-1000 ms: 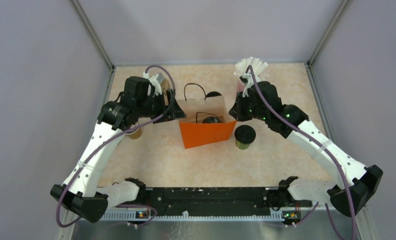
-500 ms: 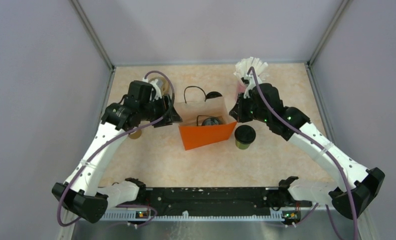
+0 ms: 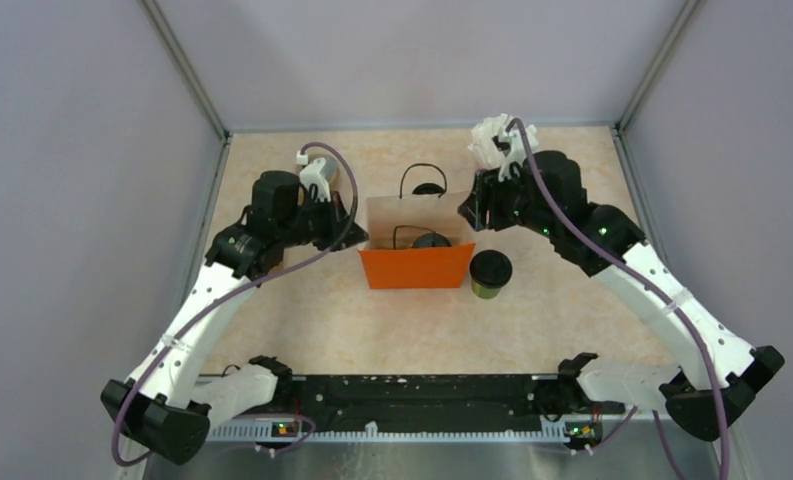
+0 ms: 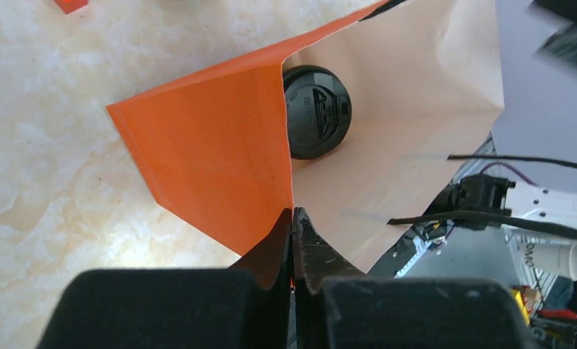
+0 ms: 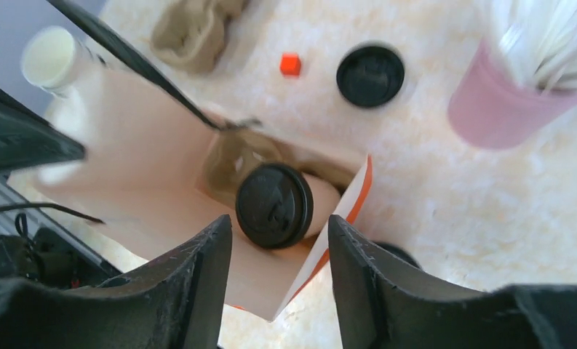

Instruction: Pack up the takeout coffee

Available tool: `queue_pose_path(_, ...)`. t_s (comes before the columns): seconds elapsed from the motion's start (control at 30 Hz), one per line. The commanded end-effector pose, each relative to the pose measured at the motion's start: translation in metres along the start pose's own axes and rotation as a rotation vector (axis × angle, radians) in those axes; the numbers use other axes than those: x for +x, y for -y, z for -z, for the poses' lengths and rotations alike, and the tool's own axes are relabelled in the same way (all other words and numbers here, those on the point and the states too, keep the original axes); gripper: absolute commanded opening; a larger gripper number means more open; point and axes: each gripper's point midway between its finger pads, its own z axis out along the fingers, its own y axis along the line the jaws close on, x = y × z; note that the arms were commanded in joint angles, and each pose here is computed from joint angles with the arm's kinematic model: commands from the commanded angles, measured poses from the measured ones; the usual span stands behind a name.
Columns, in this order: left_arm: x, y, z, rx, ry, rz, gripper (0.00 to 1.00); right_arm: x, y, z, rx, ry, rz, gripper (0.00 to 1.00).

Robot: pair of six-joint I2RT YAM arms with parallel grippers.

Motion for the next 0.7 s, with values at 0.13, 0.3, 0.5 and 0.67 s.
queue_pose_path(0.13,-0.007,0.024,0.004,0.218,0.22,-0.265,0.0,-0.092,-0.067,0.061,-0.252,0.273,0.33,0.4)
queue_pose_path(0.3,-0.021,0.024,0.008,0.214,0.336,-0.364,0.0,-0.042,-0.112,0.044,-0.365,0.212,0.767,0.33)
queue_pose_path(0.5,-0.016,0.017,0.009,0.2,0.379,-0.393,0.0,-0.028,-0.113,0.015,-0.361,0.175,0.919,0.04)
queue_pose_path(0.67,-0.006,0.01,0.005,0.186,0.331,-0.363,0.0,-0.028,-0.122,0.022,-0.342,0.272,1.004,0.0)
